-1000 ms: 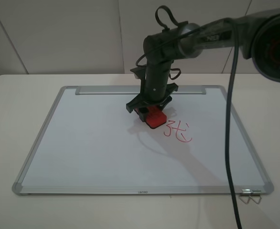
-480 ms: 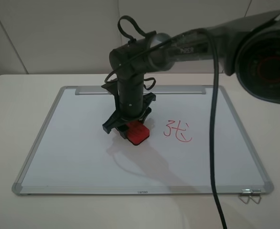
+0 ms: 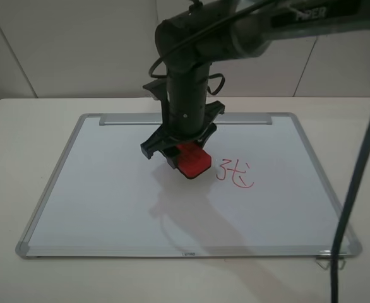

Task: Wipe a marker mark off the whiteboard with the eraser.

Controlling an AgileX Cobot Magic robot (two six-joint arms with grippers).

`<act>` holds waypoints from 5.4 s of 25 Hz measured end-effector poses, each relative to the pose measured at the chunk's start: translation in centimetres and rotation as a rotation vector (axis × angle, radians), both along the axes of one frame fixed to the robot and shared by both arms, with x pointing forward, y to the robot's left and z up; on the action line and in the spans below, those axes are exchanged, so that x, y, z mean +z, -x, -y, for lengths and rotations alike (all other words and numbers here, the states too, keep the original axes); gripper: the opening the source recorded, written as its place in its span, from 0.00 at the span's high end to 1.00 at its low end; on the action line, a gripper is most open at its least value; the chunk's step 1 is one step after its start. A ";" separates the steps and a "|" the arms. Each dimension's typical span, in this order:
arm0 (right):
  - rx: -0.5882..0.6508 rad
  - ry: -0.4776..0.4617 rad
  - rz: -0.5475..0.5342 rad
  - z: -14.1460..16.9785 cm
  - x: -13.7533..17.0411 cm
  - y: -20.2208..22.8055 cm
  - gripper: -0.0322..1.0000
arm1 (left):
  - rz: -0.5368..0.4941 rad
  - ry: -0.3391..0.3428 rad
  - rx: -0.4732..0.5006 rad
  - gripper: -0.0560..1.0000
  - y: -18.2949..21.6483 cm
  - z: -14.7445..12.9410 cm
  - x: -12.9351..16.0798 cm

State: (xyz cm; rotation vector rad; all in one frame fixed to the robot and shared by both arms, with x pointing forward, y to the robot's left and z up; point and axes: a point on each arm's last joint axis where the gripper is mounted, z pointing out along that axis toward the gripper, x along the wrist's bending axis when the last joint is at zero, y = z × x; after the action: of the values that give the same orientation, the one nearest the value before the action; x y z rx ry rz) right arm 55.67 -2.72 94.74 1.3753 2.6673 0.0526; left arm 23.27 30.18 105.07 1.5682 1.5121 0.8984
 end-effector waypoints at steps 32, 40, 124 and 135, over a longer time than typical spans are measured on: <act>-0.583 0.001 0.027 18.4 -4.6 7.1 0.49 | 0.000 0.000 0.000 0.21 0.0 0.0 0.0; -0.577 -0.018 0.055 18.4 -3.7 7.1 0.32 | 0.000 0.000 0.000 0.21 0.0 0.0 0.0; -0.658 -0.368 0.983 27.1 11.0 32.5 0.25 | 0.000 0.000 0.000 0.21 0.0 0.0 0.0; -0.658 -0.368 0.983 27.1 11.0 32.5 0.25 | 0.000 0.000 0.000 0.21 0.0 0.0 0.0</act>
State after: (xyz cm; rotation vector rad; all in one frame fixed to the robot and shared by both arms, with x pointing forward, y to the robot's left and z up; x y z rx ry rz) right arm 23.15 -29.82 105.72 1.6495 1.3853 0.9040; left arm 23.27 30.18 105.07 1.5682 1.5121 0.8984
